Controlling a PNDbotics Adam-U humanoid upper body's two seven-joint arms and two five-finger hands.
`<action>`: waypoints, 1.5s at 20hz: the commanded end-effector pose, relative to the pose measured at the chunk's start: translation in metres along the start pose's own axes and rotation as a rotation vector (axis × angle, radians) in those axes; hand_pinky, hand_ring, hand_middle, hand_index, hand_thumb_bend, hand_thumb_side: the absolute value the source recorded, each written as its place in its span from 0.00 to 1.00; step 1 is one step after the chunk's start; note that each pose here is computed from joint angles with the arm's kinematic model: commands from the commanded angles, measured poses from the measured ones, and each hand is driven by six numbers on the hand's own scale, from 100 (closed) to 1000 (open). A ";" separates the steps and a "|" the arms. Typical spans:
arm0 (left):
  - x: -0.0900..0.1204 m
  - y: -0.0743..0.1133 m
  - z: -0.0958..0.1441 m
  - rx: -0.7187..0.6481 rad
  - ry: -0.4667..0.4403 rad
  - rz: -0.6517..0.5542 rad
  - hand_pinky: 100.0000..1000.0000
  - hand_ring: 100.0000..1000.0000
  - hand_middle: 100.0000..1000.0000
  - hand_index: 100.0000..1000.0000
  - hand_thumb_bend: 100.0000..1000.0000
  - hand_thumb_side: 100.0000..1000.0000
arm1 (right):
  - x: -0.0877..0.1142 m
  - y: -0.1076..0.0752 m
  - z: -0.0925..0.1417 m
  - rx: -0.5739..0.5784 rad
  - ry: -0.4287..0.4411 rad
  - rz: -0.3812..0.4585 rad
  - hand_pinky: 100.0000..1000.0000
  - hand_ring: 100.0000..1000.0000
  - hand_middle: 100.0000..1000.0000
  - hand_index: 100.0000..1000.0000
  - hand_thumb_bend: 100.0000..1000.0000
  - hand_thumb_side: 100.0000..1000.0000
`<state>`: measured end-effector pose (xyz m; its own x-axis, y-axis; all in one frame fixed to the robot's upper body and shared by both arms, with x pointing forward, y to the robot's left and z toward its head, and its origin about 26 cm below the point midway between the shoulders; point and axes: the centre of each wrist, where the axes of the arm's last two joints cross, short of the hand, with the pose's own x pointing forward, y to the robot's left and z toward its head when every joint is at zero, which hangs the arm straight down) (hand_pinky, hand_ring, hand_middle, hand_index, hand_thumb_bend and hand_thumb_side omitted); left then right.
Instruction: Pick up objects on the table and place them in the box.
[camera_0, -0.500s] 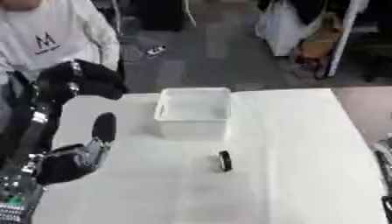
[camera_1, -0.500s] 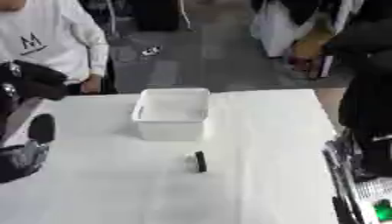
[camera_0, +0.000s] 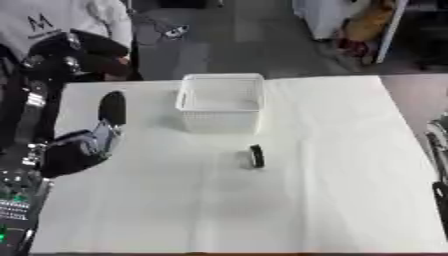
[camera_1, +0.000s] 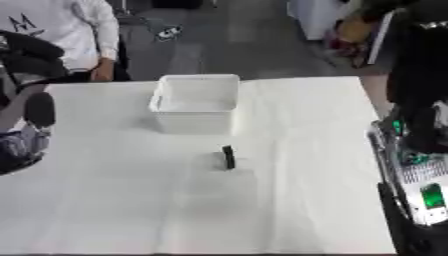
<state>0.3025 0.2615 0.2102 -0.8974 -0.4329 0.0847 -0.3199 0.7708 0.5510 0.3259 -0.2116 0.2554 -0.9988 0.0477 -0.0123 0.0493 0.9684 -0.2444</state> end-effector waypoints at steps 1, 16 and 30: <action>0.001 0.009 -0.004 0.000 -0.011 -0.037 0.53 0.45 0.62 0.63 0.12 0.51 | -0.005 -0.006 -0.004 0.041 0.091 0.099 0.27 0.42 0.46 0.59 0.00 0.82; 0.000 0.010 -0.004 -0.014 0.000 -0.052 0.53 0.45 0.62 0.63 0.13 0.51 | -0.048 0.030 0.023 0.410 0.434 0.375 0.30 0.47 0.54 0.71 0.00 0.96; 0.001 0.009 -0.001 -0.024 0.005 -0.045 0.52 0.45 0.62 0.63 0.12 0.51 | -0.067 0.097 0.080 0.622 0.588 0.341 0.36 0.50 0.58 0.73 0.00 0.96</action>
<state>0.3013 0.2643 0.2073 -0.8810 -0.4628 0.0980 -0.3331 0.7539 0.5663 0.3977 -0.1480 0.1536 -0.7500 0.5961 0.2865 0.1572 0.5815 -0.7982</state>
